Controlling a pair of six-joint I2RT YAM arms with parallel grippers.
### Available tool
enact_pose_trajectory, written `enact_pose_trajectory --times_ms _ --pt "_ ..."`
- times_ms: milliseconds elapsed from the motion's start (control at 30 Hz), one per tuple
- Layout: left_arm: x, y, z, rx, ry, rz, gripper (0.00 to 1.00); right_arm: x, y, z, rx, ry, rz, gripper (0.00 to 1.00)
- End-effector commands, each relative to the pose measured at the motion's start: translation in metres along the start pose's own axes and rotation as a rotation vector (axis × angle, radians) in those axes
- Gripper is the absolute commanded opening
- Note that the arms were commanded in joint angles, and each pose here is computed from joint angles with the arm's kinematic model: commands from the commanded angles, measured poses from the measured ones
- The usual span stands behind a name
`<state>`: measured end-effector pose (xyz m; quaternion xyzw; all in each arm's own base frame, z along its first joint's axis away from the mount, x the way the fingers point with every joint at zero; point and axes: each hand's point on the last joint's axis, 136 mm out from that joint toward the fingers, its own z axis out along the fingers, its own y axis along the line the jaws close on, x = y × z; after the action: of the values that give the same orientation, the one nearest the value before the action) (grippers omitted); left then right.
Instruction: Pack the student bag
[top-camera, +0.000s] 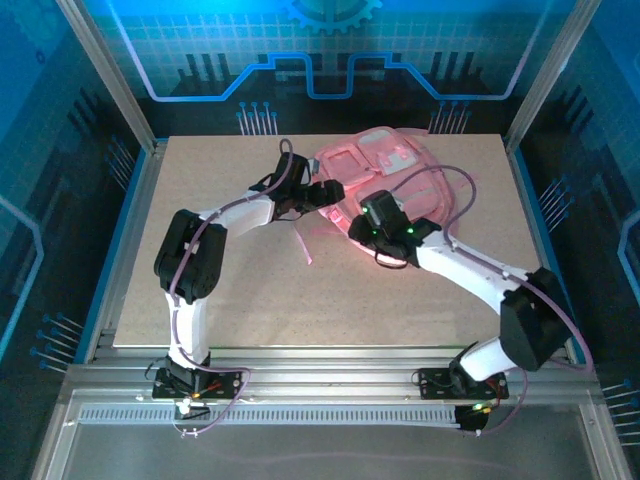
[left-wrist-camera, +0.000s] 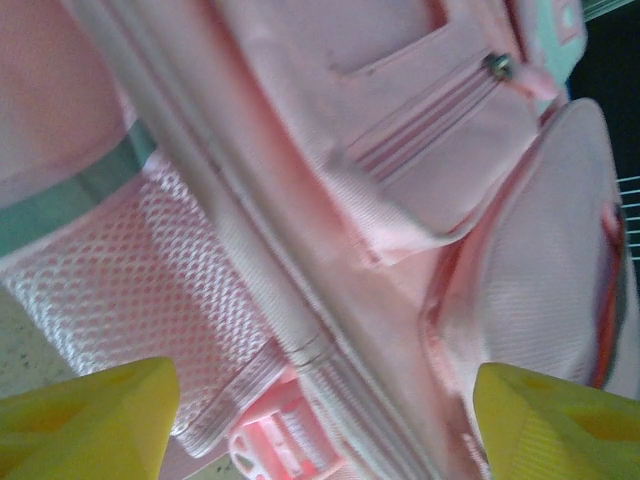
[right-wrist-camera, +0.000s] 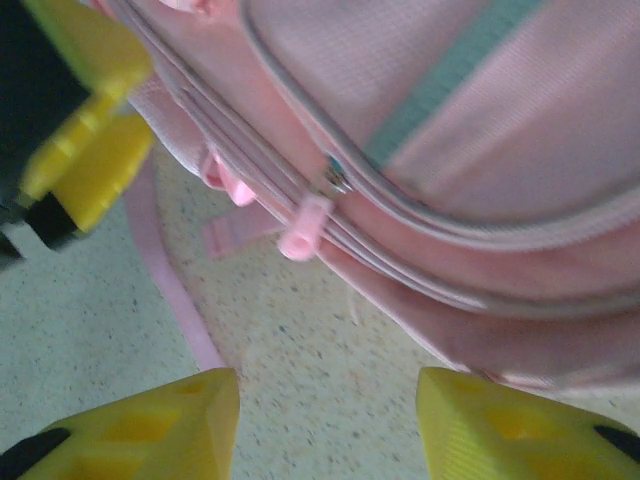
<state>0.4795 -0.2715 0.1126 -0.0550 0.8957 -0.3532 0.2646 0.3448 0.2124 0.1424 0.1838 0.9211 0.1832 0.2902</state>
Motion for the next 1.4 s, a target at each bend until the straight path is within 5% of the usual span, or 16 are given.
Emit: enact_pose_trajectory --times_ms 0,133,400,733,900,1067,1367 --pt "-0.012 -0.008 0.003 0.034 -0.052 0.006 0.77 -0.013 0.007 0.012 0.06 -0.053 0.009 0.47" --pt "-0.014 -0.006 0.02 0.027 -0.018 0.013 0.73 -0.012 0.011 0.029 0.118 -0.029 0.012 0.43" --pt "-0.003 0.005 0.029 0.035 -0.002 -0.006 0.5 -0.011 -0.003 0.058 0.264 -0.046 0.029 0.38" --pt "0.0 0.005 0.027 0.045 -0.004 -0.011 0.49 -0.021 -0.006 0.075 0.362 -0.061 0.018 0.24" --pt "-0.004 0.006 0.027 0.037 -0.017 0.001 0.49 -0.022 -0.013 0.073 0.386 -0.056 0.02 0.09" --pt "-0.006 0.011 0.032 0.004 -0.013 -0.002 0.63 -0.02 -0.016 0.069 0.379 -0.039 0.013 0.01" --pt "-0.01 0.024 0.048 -0.064 0.007 0.011 0.59 0.003 -0.022 0.051 0.324 0.081 -0.049 0.0"
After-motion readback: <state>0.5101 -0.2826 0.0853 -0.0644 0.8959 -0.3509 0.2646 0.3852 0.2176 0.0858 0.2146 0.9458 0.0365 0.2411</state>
